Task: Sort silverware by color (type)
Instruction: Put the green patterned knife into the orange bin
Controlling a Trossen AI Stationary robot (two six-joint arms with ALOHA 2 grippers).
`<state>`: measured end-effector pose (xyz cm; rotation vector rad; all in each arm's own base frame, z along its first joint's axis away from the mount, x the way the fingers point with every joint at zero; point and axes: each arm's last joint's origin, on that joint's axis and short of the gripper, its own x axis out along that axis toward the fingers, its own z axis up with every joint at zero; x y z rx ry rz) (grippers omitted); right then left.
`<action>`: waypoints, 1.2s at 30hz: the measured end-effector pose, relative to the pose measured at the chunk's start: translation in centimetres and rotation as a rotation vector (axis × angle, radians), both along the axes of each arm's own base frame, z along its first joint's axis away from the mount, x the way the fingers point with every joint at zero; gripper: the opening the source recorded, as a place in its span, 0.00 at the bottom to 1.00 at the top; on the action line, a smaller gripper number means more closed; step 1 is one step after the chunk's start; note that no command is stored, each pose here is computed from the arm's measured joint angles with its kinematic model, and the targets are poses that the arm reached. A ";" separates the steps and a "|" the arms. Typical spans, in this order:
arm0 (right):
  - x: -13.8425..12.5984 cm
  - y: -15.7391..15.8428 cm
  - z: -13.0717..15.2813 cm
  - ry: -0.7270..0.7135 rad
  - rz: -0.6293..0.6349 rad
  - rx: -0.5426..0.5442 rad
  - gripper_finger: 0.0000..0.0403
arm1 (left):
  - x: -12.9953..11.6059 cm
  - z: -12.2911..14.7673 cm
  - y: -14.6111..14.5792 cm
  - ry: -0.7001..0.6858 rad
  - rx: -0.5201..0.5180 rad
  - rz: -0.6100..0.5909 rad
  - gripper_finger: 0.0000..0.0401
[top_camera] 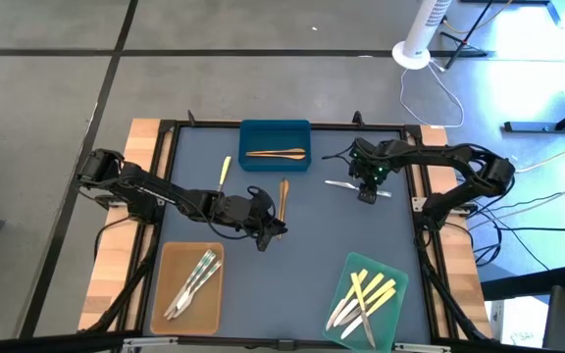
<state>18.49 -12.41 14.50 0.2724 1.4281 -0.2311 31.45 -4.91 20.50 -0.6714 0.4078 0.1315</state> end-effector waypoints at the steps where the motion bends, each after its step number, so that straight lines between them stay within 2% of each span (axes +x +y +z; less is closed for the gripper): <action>1: 0.0 0.0 -0.1 -0.001 0.000 -0.010 0.44 | 0.0 0.0 0.0 0.000 0.000 0.000 0.26; 8: -0.1 0.3 -0.5 0.017 0.033 -0.061 0.44 | 0.0 0.0 0.0 0.000 0.000 0.000 0.26; 21: 0.1 0.4 -0.6 0.019 0.040 -0.074 0.44 | 0.0 0.0 0.0 0.000 0.000 0.000 0.26; 36: 0.1 0.4 -0.6 0.016 0.041 -0.076 0.13 | 0.0 0.0 0.0 0.000 0.000 0.000 0.26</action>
